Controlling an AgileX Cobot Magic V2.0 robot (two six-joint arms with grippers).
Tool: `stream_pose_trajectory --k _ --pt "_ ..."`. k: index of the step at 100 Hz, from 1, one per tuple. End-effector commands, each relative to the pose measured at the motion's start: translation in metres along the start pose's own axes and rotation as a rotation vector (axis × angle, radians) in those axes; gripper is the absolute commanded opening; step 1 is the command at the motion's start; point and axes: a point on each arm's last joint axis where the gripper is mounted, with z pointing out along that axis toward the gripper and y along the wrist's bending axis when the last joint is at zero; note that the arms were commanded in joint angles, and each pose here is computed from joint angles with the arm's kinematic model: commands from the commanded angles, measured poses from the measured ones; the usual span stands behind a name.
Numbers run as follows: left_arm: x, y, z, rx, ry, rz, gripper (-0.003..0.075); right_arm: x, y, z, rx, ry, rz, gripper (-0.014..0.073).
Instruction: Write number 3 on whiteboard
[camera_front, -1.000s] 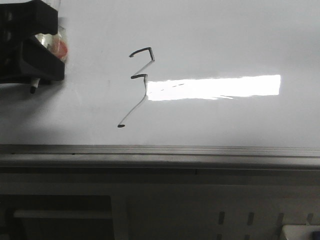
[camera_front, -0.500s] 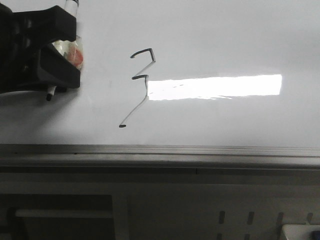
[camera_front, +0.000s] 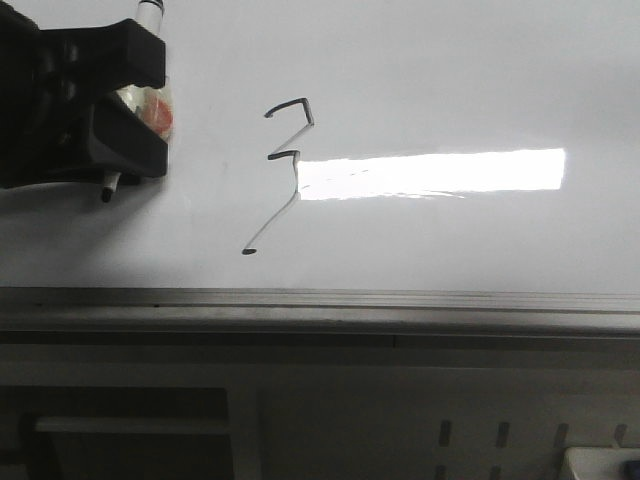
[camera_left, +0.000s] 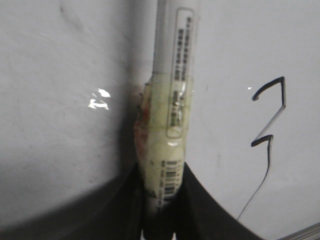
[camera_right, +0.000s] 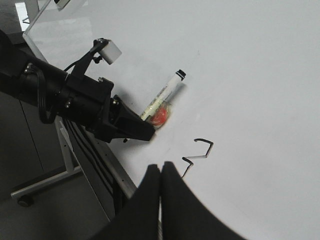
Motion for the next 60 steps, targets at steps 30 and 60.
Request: stream_pose_trajectory --k 30,60 --pt "-0.0053 0.0087 0.0074 -0.080 -0.063 -0.021 0.0452 -0.0120 -0.0054 -0.0018 0.050 -0.069 0.018 -0.0064" --pt "-0.0091 0.0070 0.0019 -0.066 -0.083 -0.025 0.0538 -0.0120 -0.0054 -0.0018 0.050 -0.069 0.018 -0.0064"
